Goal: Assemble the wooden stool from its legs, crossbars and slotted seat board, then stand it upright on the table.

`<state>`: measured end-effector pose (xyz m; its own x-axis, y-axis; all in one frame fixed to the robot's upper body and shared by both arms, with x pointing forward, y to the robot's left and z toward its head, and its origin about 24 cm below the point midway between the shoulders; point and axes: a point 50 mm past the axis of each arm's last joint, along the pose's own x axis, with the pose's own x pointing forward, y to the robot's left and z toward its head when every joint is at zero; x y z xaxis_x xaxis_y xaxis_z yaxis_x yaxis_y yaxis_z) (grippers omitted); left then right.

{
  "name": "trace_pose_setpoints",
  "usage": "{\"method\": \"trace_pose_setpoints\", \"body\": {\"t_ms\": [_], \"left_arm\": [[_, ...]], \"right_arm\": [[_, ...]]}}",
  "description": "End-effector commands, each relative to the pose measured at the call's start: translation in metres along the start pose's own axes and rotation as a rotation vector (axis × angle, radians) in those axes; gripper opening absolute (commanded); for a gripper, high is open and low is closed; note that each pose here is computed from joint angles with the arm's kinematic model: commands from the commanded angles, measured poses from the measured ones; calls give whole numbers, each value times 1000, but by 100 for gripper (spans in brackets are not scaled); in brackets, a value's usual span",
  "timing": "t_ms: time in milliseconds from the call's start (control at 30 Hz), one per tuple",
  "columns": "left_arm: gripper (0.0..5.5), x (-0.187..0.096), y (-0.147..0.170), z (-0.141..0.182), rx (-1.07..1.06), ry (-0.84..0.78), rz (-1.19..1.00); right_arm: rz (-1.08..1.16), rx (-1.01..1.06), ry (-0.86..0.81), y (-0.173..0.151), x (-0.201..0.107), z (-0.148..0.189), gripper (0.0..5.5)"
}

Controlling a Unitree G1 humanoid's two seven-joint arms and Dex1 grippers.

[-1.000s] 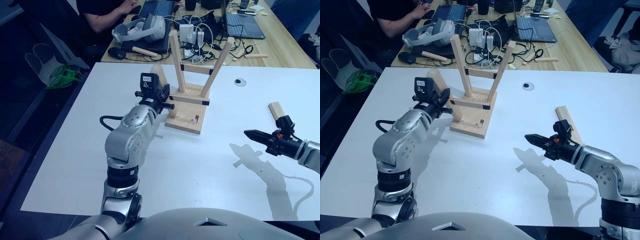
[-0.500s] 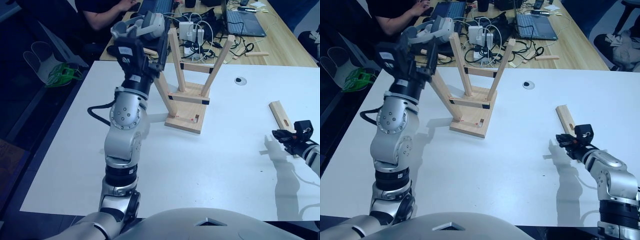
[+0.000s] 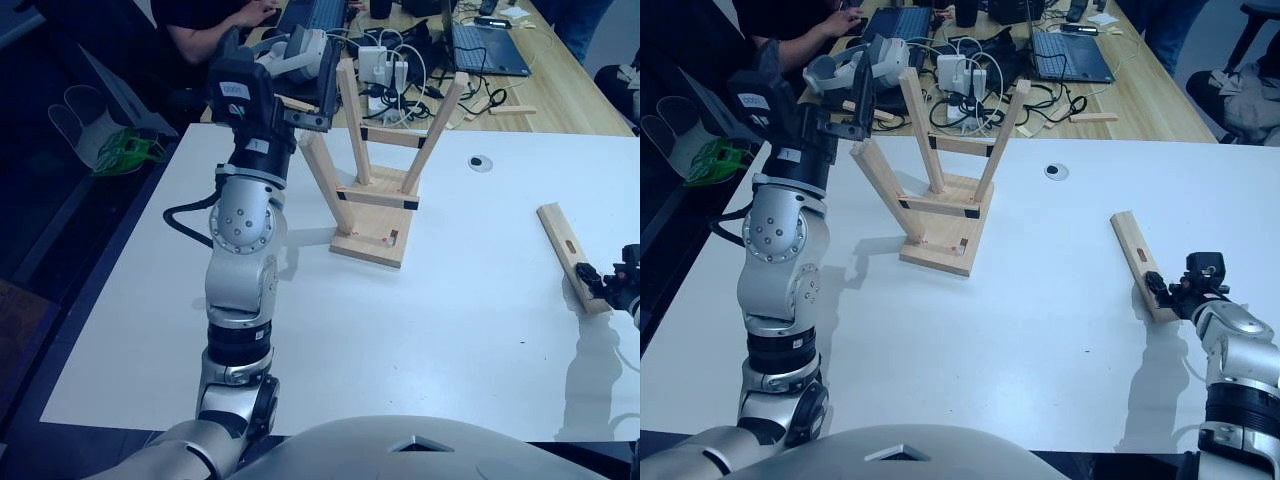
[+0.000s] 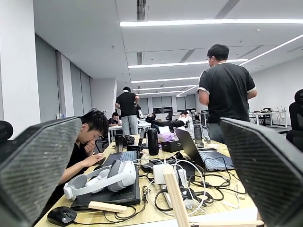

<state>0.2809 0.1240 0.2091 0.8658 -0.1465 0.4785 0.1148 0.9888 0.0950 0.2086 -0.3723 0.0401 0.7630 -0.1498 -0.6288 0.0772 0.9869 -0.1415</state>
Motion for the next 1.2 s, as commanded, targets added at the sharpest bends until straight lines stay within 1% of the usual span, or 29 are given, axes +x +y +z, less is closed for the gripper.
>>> {"method": "trace_pose_setpoints", "body": {"t_ms": [33, 200, 267, 333, 400, 467, 533, 633, 733, 767, 967, 1033, 1100, 1167, 1200], "left_arm": [[540, 3, -2, -2, -22, 19, -5], [540, 0, -6, -8, -48, 50, -16], [540, 0, -6, -10, -50, 59, -20], [540, -1, -6, -11, -51, 63, -19], [540, -1, -6, -12, -52, 66, -19], [540, -2, -6, -13, -54, 72, -19], [540, -2, -6, -14, -57, 76, -20], [540, -2, -6, -15, -61, 79, -22], [540, -1, -5, -15, -66, 81, -21], [540, -1, -5, -15, -65, 78, -18], [540, 4, 1, -13, -56, 62, -1], [540, 5, 3, -13, -52, 59, 3], [540, 6, 5, -13, -50, 55, 9], [540, 8, 7, -11, -48, 48, 14], [540, 9, 8, -10, -47, 40, 18]], "right_arm": [[126, 48, 291, 18, -3, -57, 417], [29, 65, 13, 13, 5, -17, 417], [18, 80, -49, 14, 5, -6, 417], [42, 84, -42, 19, 6, -6, 417], [75, 80, 1, 25, 6, -12, 417], [92, 89, 85, 29, 6, -25, 417], [86, 127, 210, 30, 5, -42, 417], [35, 210, 338, 28, 1, -56, 374], [27, 285, 403, 31, 1, -65, 316], [23, 316, 411, 32, 1, -64, 310], [4, 438, 381, 33, 5, -56, 209], [5, 451, 344, 34, 7, -50, 183], [4, 452, 307, 35, 8, -44, 141], [-2, 438, 306, 37, 9, -42, 120], [-7, 426, 309, 38, 9, -42, 119]]}}
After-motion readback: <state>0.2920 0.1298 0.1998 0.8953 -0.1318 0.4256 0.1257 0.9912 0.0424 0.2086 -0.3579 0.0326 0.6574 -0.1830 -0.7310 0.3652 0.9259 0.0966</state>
